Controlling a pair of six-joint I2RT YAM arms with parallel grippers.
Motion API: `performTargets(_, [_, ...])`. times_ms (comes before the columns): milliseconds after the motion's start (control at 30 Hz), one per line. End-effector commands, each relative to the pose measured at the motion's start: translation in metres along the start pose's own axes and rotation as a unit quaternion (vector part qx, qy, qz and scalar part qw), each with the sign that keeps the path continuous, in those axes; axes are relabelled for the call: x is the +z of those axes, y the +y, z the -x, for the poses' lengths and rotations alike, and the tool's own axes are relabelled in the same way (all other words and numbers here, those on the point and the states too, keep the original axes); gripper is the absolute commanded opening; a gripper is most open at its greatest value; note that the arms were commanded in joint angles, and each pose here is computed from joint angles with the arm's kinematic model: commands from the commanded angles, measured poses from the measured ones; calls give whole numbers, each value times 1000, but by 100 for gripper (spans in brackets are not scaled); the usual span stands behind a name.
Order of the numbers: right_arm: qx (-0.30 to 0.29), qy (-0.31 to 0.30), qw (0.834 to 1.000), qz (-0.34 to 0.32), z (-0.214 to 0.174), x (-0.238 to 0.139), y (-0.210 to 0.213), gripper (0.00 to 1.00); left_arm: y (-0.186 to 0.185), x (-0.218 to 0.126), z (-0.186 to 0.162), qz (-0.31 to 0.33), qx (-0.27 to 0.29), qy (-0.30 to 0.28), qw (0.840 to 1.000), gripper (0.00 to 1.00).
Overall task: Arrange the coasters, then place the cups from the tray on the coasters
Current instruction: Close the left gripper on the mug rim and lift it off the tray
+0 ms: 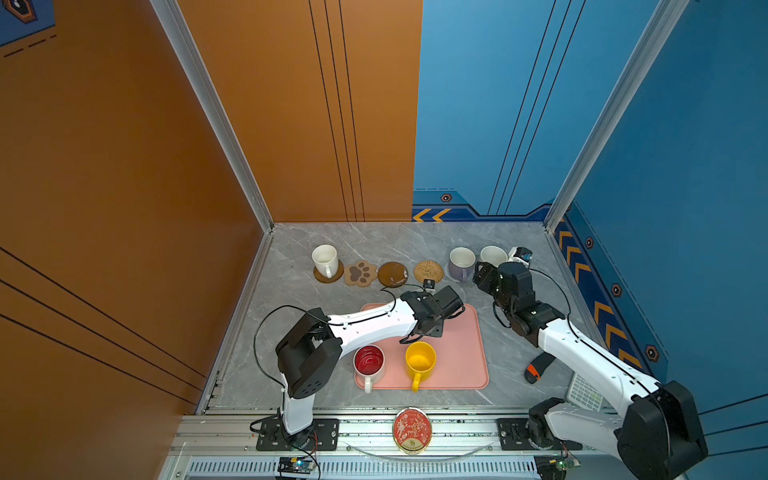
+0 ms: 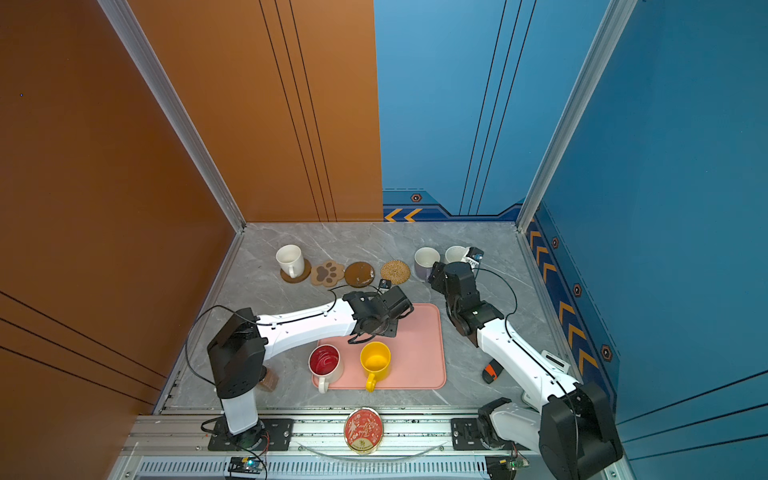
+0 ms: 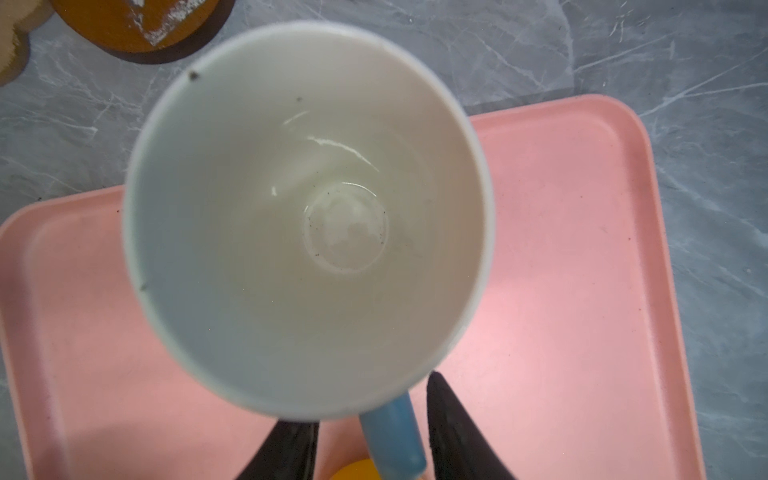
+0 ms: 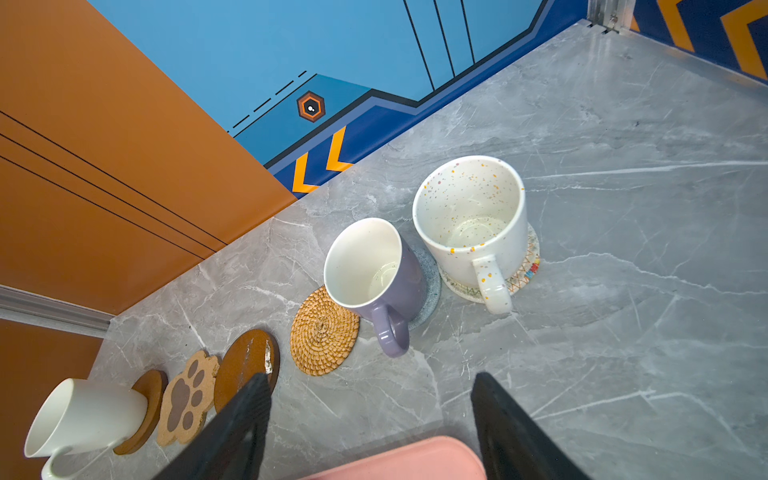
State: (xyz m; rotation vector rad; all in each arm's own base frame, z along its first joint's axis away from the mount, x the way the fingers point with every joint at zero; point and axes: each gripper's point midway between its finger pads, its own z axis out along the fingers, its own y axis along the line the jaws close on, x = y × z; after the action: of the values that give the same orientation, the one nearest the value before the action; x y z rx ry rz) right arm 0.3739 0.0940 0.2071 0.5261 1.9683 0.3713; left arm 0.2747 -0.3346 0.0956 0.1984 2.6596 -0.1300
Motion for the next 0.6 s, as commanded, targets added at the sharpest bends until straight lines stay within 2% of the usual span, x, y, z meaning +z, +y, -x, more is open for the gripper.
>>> performTargets(0, [6,8,1000,0,-6,4,-3,75,18,4,-2,34,-3,2,999,42])
performTargets(367, [6,12,1000,0,-7,7,-3,75,39,5,-2,67,-6,-2,998,36])
performTargets(567, [7,14,1000,2,-8,8,-2,75,34,6,1,64,-3,-3,998,35])
